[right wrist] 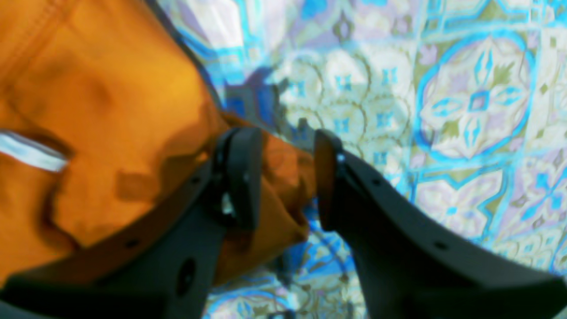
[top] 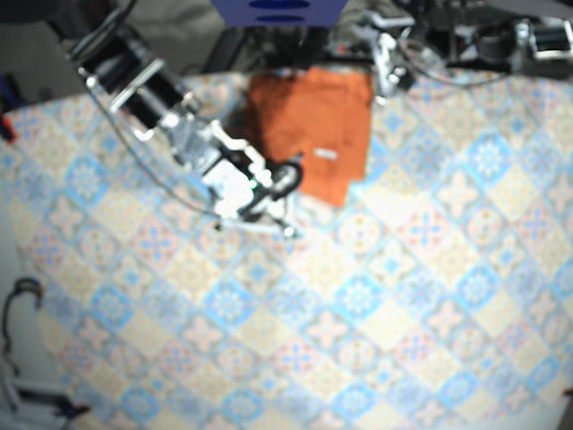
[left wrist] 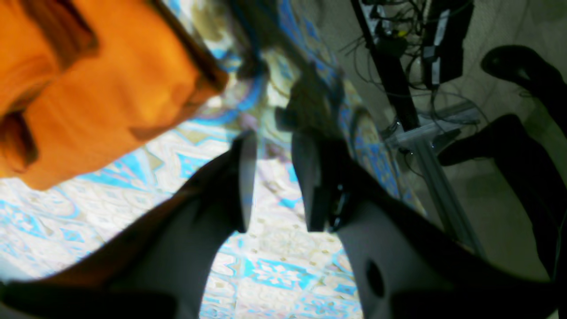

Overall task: Fold the T-shirt properly
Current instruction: 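Grasp the orange shirt's corner with the left gripper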

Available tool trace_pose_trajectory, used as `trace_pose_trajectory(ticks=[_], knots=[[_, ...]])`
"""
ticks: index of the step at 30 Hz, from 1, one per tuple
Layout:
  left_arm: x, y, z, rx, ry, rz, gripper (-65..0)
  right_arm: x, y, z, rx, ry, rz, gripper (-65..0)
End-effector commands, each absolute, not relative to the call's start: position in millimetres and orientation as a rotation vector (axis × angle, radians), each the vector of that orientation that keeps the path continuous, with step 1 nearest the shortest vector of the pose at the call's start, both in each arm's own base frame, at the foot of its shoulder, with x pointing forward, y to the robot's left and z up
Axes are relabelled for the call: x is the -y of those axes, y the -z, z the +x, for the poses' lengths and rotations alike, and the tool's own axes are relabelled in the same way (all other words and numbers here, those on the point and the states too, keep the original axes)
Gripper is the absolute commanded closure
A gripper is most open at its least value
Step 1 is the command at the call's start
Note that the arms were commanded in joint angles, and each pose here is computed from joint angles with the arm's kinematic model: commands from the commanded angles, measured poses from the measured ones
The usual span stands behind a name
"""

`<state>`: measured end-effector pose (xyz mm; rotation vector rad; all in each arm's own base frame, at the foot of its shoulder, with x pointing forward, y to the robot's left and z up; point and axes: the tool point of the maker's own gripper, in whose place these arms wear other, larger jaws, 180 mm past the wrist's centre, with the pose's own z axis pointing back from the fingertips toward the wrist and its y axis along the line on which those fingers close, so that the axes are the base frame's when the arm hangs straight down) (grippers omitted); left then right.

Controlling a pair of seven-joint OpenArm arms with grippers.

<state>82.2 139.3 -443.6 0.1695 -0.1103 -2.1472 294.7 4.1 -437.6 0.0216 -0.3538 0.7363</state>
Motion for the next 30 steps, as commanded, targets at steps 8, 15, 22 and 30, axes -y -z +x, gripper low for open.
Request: trace_pose_trajectory(ticks=[8, 15, 22, 30], knots=[[-122, 454, 87, 0.135, 2.127, 0.161, -16.0, -16, 421, 311, 0.413, -0.736, 0.033, -20.4], [-110, 461, 86, 0.145, 2.120, 0.150, -15.8, -17, 421, 311, 0.414, -0.737, 0.035, -20.4], [-100, 462, 88, 0.165, 2.112, 0.141, -13.4, -15, 422, 311, 0.412, -0.736, 0.031, -20.4], [-94, 463, 90, 0.181, 2.101, 0.140, 0.0, -14, 423, 311, 0.410, -0.735, 0.029, -20.4]])
